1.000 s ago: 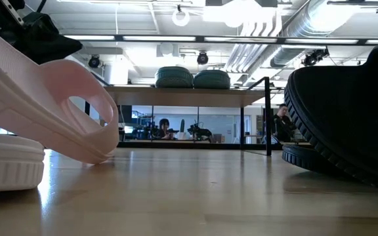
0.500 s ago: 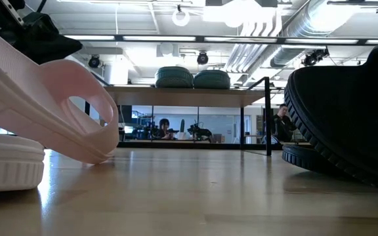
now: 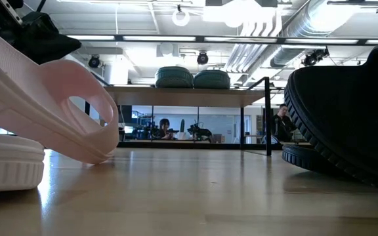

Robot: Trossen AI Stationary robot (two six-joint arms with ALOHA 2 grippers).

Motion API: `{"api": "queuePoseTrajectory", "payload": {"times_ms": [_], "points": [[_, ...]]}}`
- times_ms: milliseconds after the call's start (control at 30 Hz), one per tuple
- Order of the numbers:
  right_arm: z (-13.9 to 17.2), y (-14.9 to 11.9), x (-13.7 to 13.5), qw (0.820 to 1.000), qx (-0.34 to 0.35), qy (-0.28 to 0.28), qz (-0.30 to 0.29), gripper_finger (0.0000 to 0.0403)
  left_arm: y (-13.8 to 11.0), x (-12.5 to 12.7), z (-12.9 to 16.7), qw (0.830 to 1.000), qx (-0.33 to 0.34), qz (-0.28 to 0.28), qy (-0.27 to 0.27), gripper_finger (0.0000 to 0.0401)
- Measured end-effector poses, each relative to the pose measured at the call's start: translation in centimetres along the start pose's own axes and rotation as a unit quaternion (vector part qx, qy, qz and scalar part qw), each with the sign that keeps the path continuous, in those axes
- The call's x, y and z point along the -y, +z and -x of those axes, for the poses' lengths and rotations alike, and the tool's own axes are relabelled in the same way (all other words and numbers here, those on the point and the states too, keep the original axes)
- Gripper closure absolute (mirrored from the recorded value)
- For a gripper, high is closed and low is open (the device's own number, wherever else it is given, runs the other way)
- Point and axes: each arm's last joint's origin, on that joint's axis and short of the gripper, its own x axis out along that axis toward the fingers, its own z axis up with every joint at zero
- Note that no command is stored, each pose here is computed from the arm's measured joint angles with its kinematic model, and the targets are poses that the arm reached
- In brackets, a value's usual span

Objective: Pick and place slides into the shelf
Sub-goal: Put the bottom black slipper under the shelf

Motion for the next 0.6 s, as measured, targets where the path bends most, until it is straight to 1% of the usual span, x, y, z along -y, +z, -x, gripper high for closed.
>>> {"api": "queuePoseTrajectory", "payload": {"times_ms": [133, 233, 333, 600], "points": [[-1.2, -1.0, 0.3, 0.999, 0.052, 0.001, 0.008, 0.0286, 0.0, 0.0, 0.0, 1.000, -0.002, 0.008, -0.004, 0.0398], [-2.4, -1.3, 0.8, 0.996, 0.077, -0.036, 0.026, 0.0286, 0.0, 0.0, 0.0, 1.000, -0.002, 0.009, -0.004, 0.0398], [-3.4, -1.2, 1.1, 0.994, 0.076, -0.072, 0.036, 0.0286, 0.0, 0.0, 0.0, 1.000, -0.002, 0.009, -0.004, 0.0398], [-3.6, -1.1, 1.1, 0.994, 0.072, -0.079, 0.027, 0.0286, 0.0, 0.0, 0.0, 1.000, -0.002, 0.009, -0.004, 0.0398]]}}
